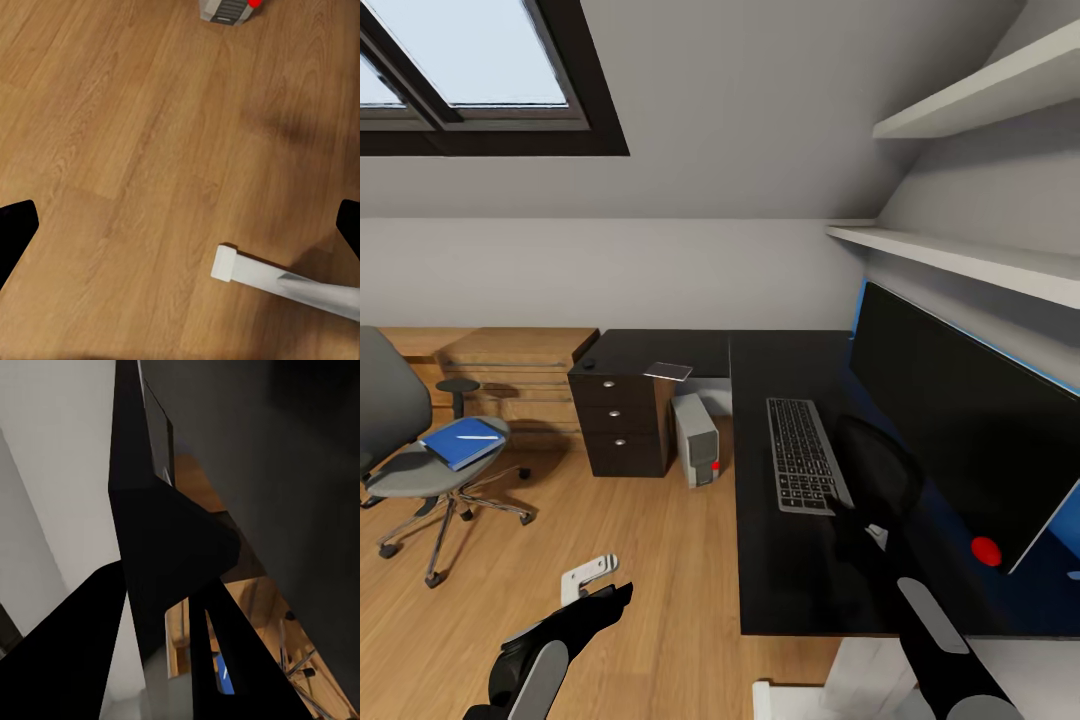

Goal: In the bedroom, organize the workspace by keeping the computer under the desk, ensuring the monitor is on the desk, placing the keyboard on the desk next to the monitor, placing the mouse on the desk next to the keyboard, moving the folder from the swivel chair onto the desk next to the mouse, stacking the notebook on top of the folder with the pen on top of the notebook, and positioning the swivel chair next to the desk.

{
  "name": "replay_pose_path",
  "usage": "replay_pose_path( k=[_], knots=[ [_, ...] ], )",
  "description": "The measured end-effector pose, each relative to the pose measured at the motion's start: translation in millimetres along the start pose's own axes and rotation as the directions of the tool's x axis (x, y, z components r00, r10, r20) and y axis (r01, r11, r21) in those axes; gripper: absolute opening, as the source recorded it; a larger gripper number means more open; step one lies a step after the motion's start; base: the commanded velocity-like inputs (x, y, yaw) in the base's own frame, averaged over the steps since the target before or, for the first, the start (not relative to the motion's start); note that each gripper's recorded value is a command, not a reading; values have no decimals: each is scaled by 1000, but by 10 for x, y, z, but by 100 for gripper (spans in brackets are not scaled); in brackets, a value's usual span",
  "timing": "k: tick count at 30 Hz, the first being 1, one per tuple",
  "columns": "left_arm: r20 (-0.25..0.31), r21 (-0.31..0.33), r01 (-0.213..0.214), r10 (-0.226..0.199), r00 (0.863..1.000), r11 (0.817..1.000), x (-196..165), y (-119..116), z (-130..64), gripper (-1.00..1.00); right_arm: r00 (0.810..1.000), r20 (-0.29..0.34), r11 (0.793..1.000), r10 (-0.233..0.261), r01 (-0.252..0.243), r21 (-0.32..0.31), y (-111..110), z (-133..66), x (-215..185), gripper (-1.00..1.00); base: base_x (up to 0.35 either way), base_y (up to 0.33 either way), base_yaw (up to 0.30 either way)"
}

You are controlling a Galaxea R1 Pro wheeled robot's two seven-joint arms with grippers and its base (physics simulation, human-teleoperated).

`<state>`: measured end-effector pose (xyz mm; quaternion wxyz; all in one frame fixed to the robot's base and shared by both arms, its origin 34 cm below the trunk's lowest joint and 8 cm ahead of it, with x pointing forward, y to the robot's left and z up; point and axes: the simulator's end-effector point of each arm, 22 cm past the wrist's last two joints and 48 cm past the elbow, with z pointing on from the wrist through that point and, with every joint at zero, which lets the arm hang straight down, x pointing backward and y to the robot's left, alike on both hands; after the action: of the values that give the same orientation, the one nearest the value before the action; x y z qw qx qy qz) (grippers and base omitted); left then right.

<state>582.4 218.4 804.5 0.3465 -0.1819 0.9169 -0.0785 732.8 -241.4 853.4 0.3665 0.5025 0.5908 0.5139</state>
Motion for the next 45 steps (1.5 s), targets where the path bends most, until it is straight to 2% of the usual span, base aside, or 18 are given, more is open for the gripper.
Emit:
replay_pose_path(
  k=[10,37,38,45],
  knots=[
    [1,-3,1,-1,1000,1000,-8,18,1,100,1000,5,1000,-6,6,2,-1,-1,-14,-100,0,-125,0],
    [3,-6,5,-5,1000,1000,-17,38,1,100,1000,1,1000,-11,11,7,-15,-2,-10,-100,-27,-2,0],
    [3,-7,5,-5,1000,1000,-18,39,1,100,1000,2,1000,-11,11,7,-15,-2,-10,100,0,0,0],
    [3,-7,6,-6,1000,1000,-18,41,1,100,1000,2,999,-12,12,36,-76,-3,-11,100,0,0,0]
  ],
)
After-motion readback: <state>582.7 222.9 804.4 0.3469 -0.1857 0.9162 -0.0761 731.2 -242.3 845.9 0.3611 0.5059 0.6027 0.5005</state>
